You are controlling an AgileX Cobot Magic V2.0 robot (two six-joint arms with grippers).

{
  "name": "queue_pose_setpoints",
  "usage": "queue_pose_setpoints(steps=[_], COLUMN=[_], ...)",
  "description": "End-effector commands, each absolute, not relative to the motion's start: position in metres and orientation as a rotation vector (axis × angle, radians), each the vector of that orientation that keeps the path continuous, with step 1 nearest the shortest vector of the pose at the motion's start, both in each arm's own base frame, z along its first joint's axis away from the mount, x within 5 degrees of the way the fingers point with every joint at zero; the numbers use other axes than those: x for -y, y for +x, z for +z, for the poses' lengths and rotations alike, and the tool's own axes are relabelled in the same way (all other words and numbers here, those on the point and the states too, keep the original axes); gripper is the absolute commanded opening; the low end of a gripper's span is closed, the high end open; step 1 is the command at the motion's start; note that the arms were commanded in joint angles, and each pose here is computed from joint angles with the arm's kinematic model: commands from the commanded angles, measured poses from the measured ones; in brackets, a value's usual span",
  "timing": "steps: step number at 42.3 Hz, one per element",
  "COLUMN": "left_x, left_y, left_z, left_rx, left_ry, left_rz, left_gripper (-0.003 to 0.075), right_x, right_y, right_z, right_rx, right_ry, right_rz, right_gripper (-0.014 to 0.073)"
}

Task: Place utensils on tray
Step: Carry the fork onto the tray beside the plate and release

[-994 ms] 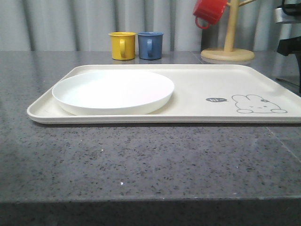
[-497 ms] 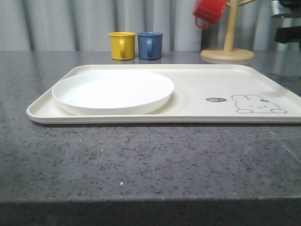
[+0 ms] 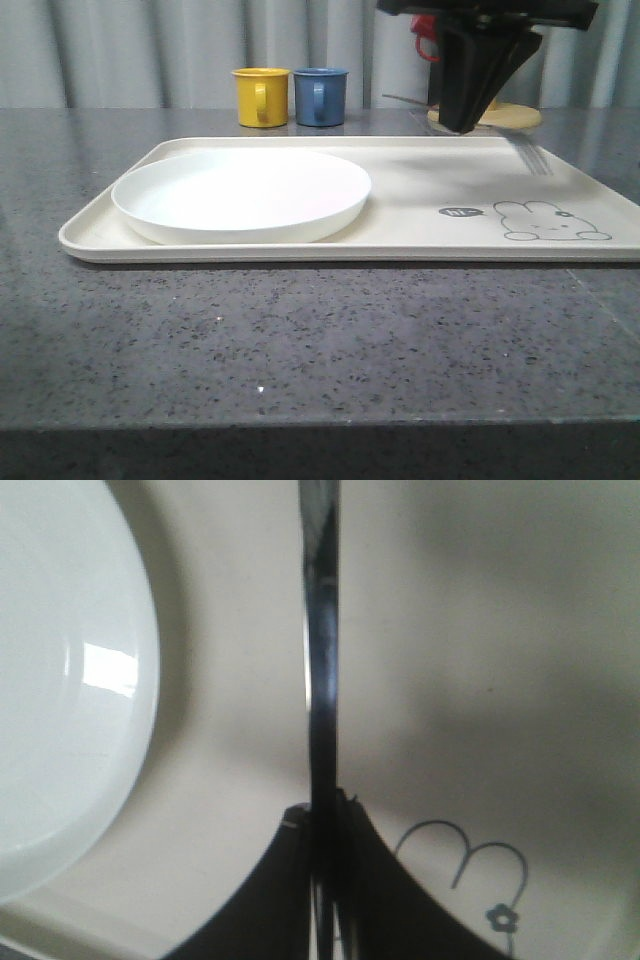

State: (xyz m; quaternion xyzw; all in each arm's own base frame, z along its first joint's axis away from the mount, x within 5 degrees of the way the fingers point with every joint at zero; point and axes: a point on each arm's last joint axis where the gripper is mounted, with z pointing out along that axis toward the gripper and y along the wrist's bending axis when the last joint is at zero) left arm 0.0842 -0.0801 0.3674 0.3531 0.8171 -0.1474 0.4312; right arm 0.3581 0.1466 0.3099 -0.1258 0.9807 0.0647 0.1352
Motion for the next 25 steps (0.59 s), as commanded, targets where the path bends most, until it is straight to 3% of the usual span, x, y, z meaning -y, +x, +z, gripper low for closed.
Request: queue_pose_setpoints(steps=[1,7,15,25], left_x=[0.082,0.082,0.082,0.082], left_y=[0.085,0.085,0.085,0.085], left_z=[0.381,0.381,0.381,0.381], left_rx=[-1.949,-1.949,-1.949,-1.949], left_ry=[0.846,0.846,0.846,0.846], left_rz=[-0.408,-0.408,-0.408,-0.408], left_gripper=[0.0428,0.0428,0.0428,0.0428], right_x=[-0.144,-0.149,-0.159,-0.161], right_y=[0.353,0.361,0.370,0.376], right_z=[0.326,0.318,0.309,0.300], right_rx=[-2.862,-2.846,-2.819,-2.819], right_ry=[-0.165,-0.006,0.020,0.025], right_rz=[0.210,0.273,0.373,0.372], right_gripper=[-0.0064,-0.0064,-0.0064,-0.0049])
